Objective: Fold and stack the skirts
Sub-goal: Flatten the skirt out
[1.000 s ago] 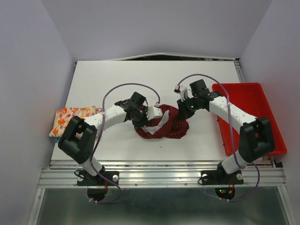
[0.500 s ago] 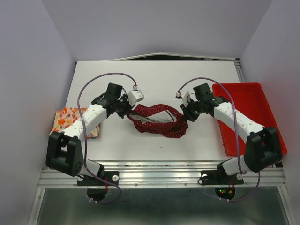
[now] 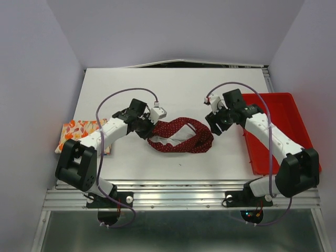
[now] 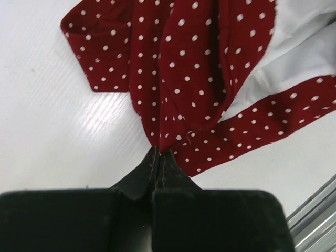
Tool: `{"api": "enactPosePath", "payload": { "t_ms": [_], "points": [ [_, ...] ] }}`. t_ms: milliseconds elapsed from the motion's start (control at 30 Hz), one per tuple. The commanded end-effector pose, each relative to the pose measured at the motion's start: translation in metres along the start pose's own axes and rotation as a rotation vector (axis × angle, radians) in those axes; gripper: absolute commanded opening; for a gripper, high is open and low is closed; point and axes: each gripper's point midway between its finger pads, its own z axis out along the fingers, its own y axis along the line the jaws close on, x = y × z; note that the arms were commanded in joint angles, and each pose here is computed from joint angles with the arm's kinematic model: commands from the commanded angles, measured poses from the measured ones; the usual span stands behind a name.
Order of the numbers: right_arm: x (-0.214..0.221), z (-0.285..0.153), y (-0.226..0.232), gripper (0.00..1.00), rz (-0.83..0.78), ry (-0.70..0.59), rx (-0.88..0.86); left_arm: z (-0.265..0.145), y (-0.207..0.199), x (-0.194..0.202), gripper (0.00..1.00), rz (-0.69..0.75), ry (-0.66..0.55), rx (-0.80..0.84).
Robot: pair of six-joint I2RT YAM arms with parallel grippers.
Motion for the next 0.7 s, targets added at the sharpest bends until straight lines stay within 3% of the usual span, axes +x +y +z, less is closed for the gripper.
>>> {"api": "enactPosePath", "payload": {
  "t_ms": [0,67,300,667],
  "points": [
    [-0.053,-0.031,-0.008,0.67,0.132,-0.110,0.024,-0.002,-0.013,-0.022,0.00,0.006,-0.065,-0.018],
    [-0.080,-0.034,0.000,0.63,0.190,-0.147,-0.058,-0.001,-0.019,-0.025,0.00,0.006,-0.076,-0.011],
    [-0.107,-0.009,0.027,0.47,0.373,-0.111,-0.299,-0.004,-0.019,-0.031,0.00,-0.014,-0.099,-0.018],
    [-0.089,0.026,0.059,0.47,0.355,0.043,-0.328,-0.006,-0.018,-0.026,0.00,-0.018,-0.096,-0.040]
  ]
}}
